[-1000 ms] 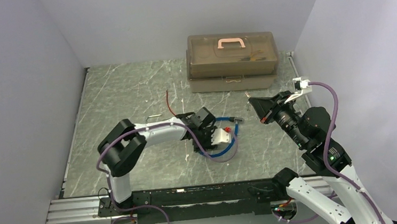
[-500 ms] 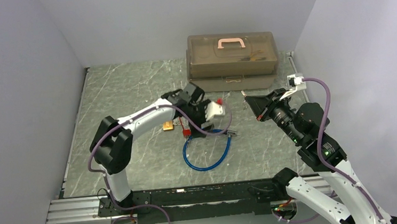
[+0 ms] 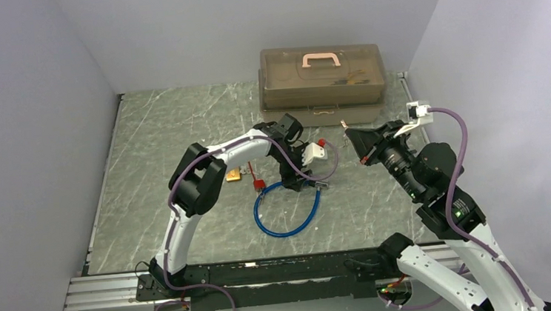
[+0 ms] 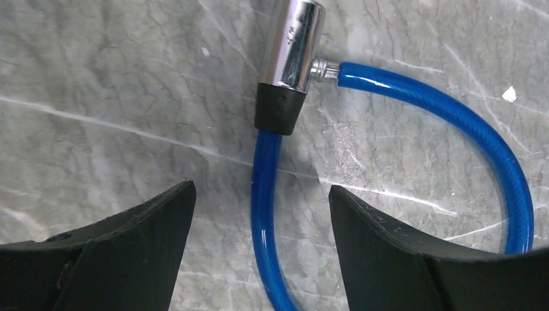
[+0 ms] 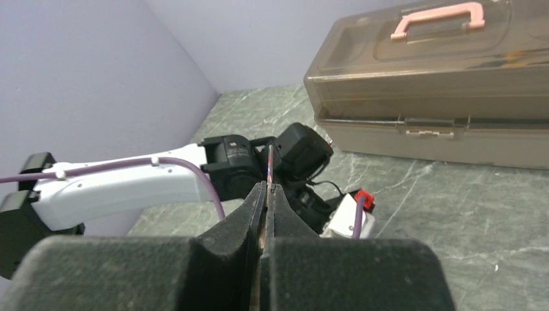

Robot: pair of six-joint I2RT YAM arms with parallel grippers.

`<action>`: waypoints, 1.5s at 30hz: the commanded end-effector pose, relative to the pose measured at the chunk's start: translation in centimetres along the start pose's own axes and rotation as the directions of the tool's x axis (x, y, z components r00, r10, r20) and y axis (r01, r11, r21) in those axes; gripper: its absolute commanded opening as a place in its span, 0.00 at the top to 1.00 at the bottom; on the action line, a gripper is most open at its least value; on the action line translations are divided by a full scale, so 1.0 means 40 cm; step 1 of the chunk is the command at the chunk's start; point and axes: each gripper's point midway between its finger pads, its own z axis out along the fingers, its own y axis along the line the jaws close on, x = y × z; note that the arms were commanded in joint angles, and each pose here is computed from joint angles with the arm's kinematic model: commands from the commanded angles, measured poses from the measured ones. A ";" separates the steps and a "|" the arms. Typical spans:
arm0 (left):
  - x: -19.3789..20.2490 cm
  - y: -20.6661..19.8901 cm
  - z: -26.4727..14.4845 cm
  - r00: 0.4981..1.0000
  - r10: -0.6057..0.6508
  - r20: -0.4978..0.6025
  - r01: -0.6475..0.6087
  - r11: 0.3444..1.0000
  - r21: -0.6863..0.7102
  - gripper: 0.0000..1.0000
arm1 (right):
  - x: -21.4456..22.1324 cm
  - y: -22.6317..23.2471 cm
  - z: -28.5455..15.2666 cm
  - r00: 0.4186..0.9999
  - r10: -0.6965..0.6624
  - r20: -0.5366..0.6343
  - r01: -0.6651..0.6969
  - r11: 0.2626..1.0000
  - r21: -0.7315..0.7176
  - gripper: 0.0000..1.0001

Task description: Unlock with the key

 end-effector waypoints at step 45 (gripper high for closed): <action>-0.247 -0.424 -0.751 0.780 0.624 0.052 -0.553 0.725 -0.410 1.00 | -0.145 0.188 -0.025 0.991 -0.132 -0.005 0.125 0.953 -0.276 1.00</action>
